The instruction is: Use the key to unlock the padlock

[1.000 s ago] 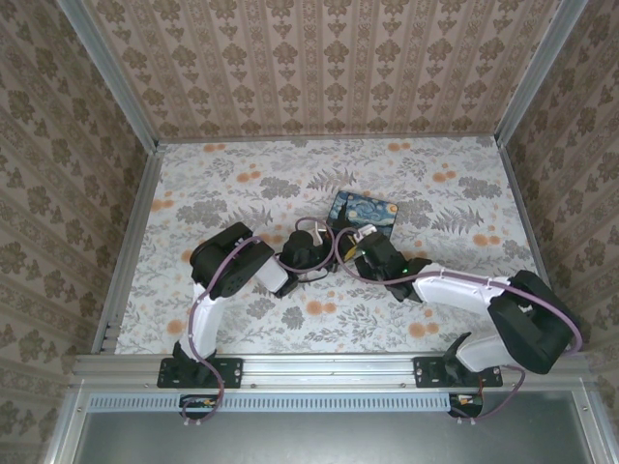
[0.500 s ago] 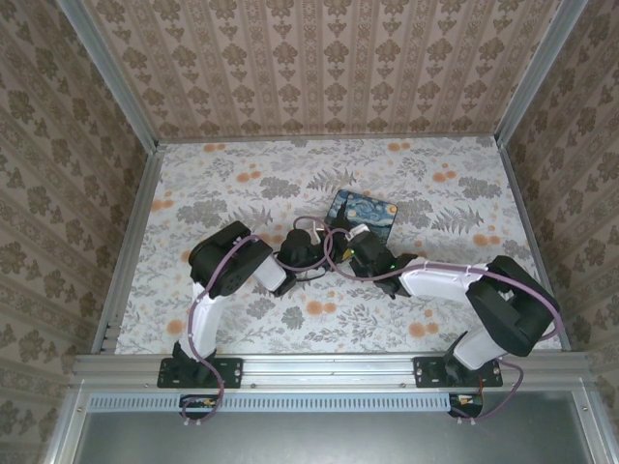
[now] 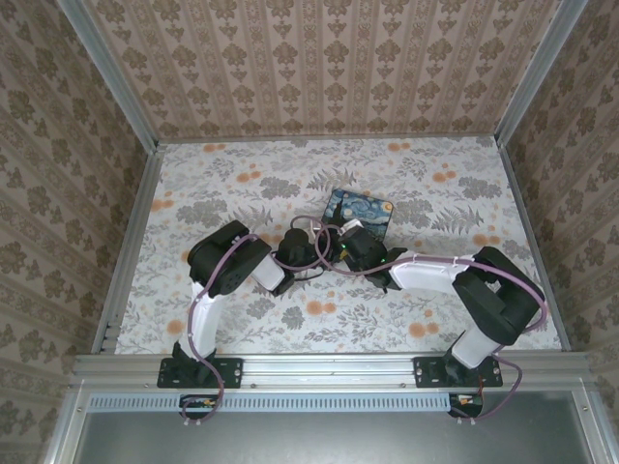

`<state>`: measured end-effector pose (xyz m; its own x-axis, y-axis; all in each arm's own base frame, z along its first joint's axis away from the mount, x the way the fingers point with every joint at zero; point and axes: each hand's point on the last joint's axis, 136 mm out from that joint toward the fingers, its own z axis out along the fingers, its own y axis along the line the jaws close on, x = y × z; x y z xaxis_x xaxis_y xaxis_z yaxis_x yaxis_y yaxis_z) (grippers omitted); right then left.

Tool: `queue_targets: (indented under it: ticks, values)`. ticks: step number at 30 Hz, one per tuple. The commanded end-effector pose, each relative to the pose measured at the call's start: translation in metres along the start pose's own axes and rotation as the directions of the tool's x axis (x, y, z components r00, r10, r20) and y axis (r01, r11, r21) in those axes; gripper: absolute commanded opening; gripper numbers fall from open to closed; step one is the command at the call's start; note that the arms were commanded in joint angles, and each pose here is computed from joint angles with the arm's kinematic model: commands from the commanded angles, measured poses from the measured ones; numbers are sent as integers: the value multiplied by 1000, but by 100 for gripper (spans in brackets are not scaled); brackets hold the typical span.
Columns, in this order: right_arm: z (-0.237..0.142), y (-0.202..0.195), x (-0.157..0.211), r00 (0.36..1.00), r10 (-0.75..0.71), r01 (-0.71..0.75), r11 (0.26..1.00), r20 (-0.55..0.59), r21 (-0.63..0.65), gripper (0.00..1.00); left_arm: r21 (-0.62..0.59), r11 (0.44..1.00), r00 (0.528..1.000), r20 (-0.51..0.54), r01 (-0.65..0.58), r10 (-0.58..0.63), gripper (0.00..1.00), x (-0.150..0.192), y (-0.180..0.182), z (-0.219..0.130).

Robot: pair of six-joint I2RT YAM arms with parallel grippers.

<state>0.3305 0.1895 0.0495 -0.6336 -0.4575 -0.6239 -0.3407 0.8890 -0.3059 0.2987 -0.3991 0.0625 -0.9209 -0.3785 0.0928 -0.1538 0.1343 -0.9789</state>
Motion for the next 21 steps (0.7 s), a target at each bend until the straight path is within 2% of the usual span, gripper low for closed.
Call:
queue_targets:
  ticks: [1, 7, 9, 11, 15, 18, 21]
  values:
    - [5, -2, -6, 1000, 1, -1, 1000, 7, 31, 20, 43, 999, 999, -35, -13, 14, 0, 7, -13, -3]
    - [3, -1, -11, 999, 44, -44, 999, 13, -30, 5, 36, 999, 999, -36, -10, 11, 0, 8, -9, -3]
    - [2, 4, -14, 997, 82, -81, 991, 12, -104, 0, 34, 999, 999, -35, -12, 13, 0, 8, -8, -3]
    - [-1, 11, -17, 992, 128, -124, 974, 9, -190, 0, 34, 999, 999, -33, -11, 12, 0, 8, -8, -3]
    - [-10, 35, -24, 974, 222, -215, 878, -34, -428, 0, 31, 999, 999, -32, -11, 12, 0, 7, -7, -3]
    - [-13, 45, -26, 954, 287, -285, 796, -81, -534, 0, 26, 1000, 1000, -28, -10, 11, 0, 7, -4, -4]
    - [-13, 47, -27, 938, 330, -331, 750, -109, -572, 0, 22, 1000, 1000, -24, -10, 11, 0, 6, -3, -4]
